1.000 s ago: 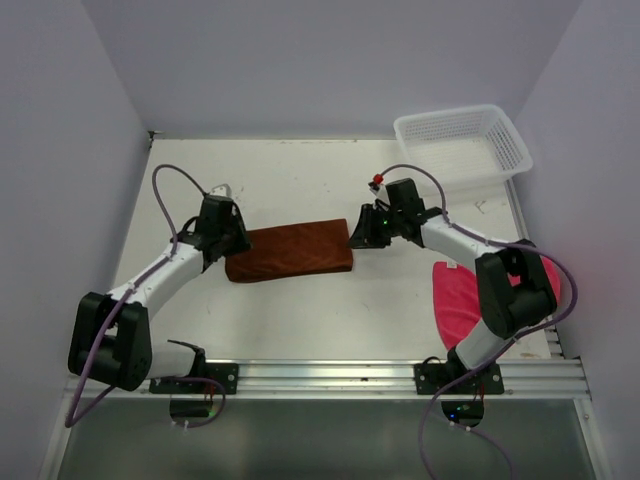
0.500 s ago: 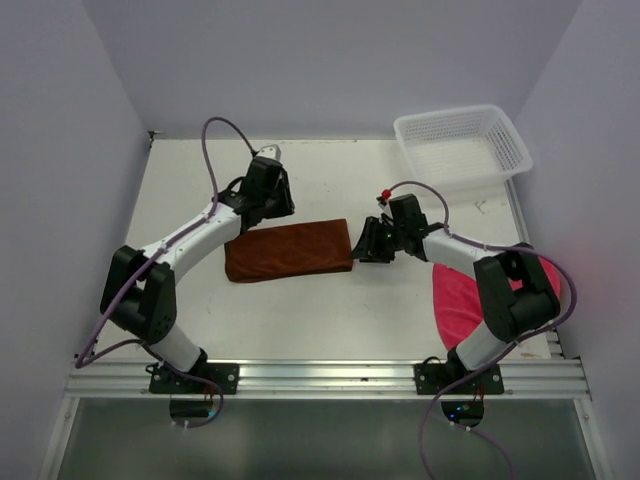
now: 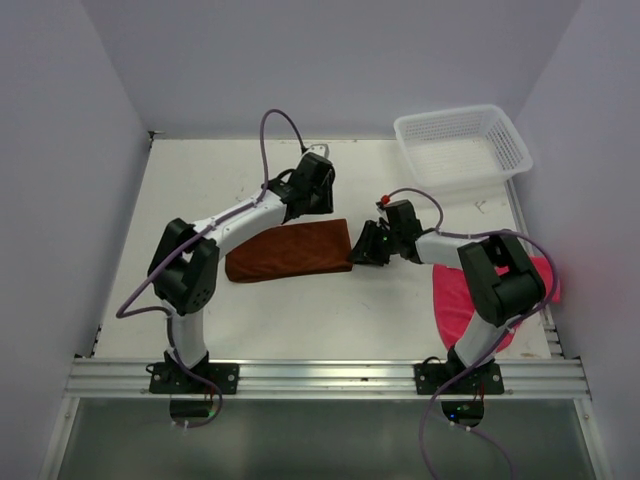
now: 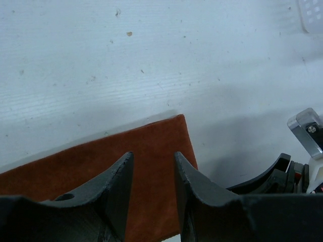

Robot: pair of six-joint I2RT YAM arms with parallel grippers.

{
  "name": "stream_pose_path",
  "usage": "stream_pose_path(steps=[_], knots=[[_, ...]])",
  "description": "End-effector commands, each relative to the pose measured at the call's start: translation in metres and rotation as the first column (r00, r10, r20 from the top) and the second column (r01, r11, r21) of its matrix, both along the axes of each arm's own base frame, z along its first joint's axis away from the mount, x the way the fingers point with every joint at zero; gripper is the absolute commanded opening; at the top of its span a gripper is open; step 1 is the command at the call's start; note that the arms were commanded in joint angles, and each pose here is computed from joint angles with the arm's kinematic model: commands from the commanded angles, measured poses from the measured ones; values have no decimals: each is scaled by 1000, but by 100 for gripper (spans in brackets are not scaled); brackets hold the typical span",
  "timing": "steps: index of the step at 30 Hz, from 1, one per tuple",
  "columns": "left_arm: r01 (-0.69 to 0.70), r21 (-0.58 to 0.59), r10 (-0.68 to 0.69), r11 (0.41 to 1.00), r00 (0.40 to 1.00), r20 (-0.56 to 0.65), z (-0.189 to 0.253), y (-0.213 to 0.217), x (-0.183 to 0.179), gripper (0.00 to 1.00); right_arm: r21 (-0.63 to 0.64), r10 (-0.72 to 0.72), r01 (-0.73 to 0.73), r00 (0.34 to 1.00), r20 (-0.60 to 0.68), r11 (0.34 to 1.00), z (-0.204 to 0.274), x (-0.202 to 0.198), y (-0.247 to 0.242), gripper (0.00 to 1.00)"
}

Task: Roll the towels
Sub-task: Roll the towel

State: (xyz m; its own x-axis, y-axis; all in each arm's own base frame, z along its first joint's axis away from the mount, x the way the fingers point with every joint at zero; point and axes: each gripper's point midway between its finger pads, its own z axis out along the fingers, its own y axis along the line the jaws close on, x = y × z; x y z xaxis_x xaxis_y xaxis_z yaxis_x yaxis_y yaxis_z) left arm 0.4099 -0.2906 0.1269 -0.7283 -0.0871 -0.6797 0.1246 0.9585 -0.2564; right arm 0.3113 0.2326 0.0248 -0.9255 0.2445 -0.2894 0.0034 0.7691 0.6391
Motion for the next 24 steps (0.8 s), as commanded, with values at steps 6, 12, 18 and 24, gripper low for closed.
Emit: stream_pose_path(steps=[6,12,18,24], knots=[[35,19,-36,999,999,16,-1,-45,11,42,49,-33,34,999,-16,998,-18,-3,2,21],[66,48,-65,997,998,-23,-18,-70,0,42,56,-29,30,999,-23,998,-20,-12,3,17],[67,125,-63,990,997,-37,-38,-79,-11,42,53,-28,29,999,-29,998,-25,-18,2,16],[71,187,-60,980,996,-62,-54,-84,-12,43,59,-25,27,999,-34,998,-27,-22,1,15]])
